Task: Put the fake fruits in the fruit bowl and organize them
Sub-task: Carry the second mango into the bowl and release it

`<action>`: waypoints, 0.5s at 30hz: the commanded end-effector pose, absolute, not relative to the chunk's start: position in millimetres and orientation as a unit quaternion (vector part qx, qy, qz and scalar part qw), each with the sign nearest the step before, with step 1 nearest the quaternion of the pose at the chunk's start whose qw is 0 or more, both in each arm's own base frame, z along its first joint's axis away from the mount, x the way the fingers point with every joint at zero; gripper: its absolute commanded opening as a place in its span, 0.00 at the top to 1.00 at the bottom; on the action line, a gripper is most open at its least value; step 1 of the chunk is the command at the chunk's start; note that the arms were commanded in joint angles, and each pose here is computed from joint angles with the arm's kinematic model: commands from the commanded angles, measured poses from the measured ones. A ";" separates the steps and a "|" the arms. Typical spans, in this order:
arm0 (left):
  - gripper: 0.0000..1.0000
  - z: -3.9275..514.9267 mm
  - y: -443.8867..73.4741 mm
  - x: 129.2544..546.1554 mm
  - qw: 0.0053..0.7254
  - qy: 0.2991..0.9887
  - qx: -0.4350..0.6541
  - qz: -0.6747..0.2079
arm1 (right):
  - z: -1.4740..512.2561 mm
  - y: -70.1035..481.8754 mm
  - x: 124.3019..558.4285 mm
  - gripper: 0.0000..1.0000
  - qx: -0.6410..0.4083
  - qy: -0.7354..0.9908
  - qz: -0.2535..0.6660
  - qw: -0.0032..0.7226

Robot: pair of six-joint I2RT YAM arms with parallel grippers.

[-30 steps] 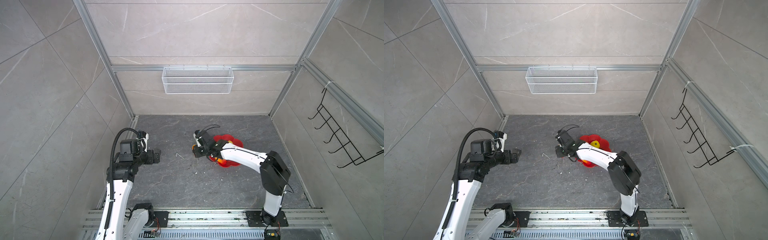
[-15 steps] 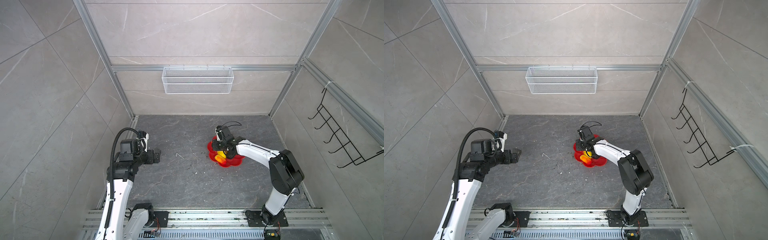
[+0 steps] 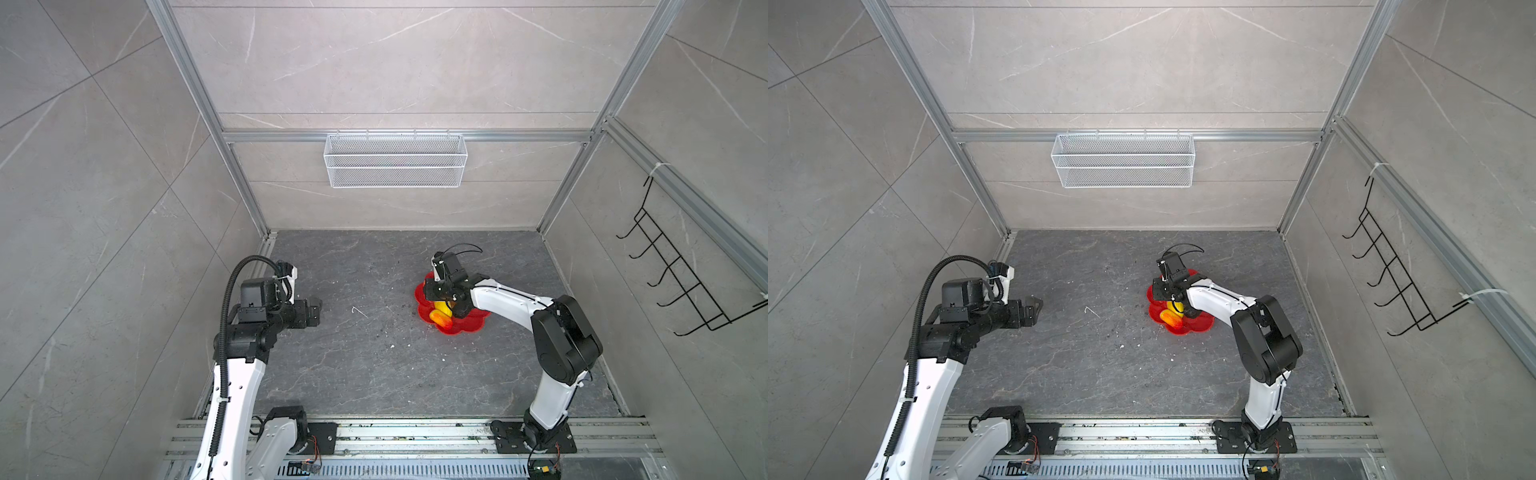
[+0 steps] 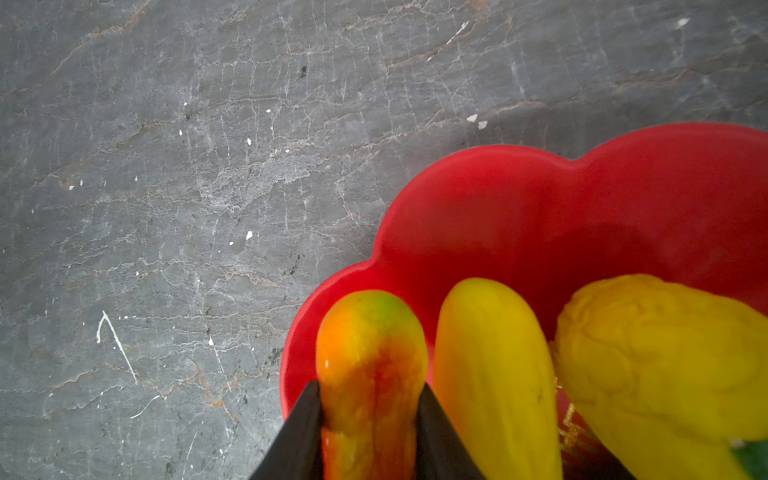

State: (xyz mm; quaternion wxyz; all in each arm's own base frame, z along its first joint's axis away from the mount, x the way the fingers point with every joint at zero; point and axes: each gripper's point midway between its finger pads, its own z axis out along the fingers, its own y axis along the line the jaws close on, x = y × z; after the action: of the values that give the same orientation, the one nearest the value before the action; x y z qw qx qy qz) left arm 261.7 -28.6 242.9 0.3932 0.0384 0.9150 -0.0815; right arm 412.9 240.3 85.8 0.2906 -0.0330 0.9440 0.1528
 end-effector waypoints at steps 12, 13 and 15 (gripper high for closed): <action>0.00 247.1 -29.7 266.8 0.403 0.910 0.039 -0.086 | 103.7 236.3 412.1 0.40 -0.045 0.941 0.145 0.301; 0.00 246.2 -29.9 266.9 0.402 0.911 0.039 -0.087 | 112.7 234.3 411.7 0.37 -0.048 0.939 0.142 0.308; 0.00 246.0 -29.6 267.5 0.402 0.911 0.040 -0.086 | 133.7 228.8 409.7 0.30 -0.059 0.932 0.135 0.330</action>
State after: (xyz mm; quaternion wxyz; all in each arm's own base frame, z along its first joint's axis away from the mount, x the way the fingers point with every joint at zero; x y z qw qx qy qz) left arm 262.2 -28.6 242.0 0.3915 0.0382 0.9158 -0.0816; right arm 408.7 236.1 87.3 0.2875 -0.0466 0.9463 0.1404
